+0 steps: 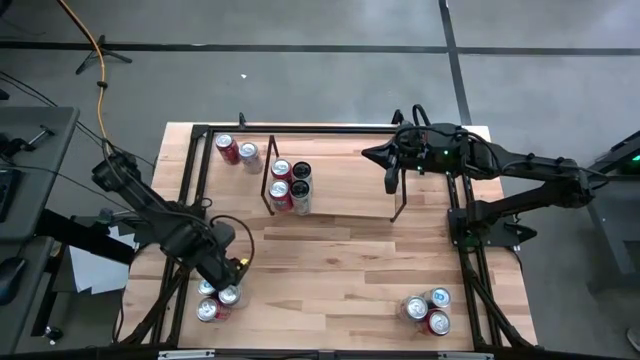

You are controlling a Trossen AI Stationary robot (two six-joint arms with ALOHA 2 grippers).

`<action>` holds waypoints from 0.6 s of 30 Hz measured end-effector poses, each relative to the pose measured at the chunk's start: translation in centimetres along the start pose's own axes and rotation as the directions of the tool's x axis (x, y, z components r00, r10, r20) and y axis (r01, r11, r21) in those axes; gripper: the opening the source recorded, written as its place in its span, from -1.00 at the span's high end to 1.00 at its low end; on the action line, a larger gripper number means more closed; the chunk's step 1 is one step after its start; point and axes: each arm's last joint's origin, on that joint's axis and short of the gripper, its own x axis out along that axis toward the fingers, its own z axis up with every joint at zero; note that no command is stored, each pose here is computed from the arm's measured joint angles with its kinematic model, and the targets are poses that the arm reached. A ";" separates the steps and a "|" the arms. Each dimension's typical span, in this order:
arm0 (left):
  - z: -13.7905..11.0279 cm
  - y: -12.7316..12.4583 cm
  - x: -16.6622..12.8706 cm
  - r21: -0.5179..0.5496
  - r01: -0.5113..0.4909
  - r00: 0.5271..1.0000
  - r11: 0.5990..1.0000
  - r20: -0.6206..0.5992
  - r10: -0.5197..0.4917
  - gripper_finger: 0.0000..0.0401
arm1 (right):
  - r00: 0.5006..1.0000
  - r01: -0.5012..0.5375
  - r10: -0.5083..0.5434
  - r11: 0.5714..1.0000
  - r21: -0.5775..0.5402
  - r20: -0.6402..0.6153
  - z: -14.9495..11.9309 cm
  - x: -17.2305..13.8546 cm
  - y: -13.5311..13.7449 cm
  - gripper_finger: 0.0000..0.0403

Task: Place canned beverage on shelf
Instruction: Put the white-pink soda can on the shelf aligned with the other white-pink soda cans

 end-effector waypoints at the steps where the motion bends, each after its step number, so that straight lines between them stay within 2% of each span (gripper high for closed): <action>1: 0.0 -0.1 0.2 0.010 -0.008 1.000 1.000 0.000 0.008 -0.68 | 1.000 0.000 0.000 1.000 0.000 -0.002 0.0 0.0 0.0 1.00; 11: -0.4 -1.1 1.7 0.052 -0.088 0.995 0.995 -0.046 0.091 -0.68 | 1.000 0.004 -0.004 1.000 0.002 -0.018 -0.2 0.0 0.0 1.00; 18: -0.4 -0.6 3.6 0.051 -0.111 0.991 0.993 -0.068 0.114 -0.68 | 1.000 0.003 -0.003 1.000 0.005 -0.018 -0.2 0.0 0.0 1.00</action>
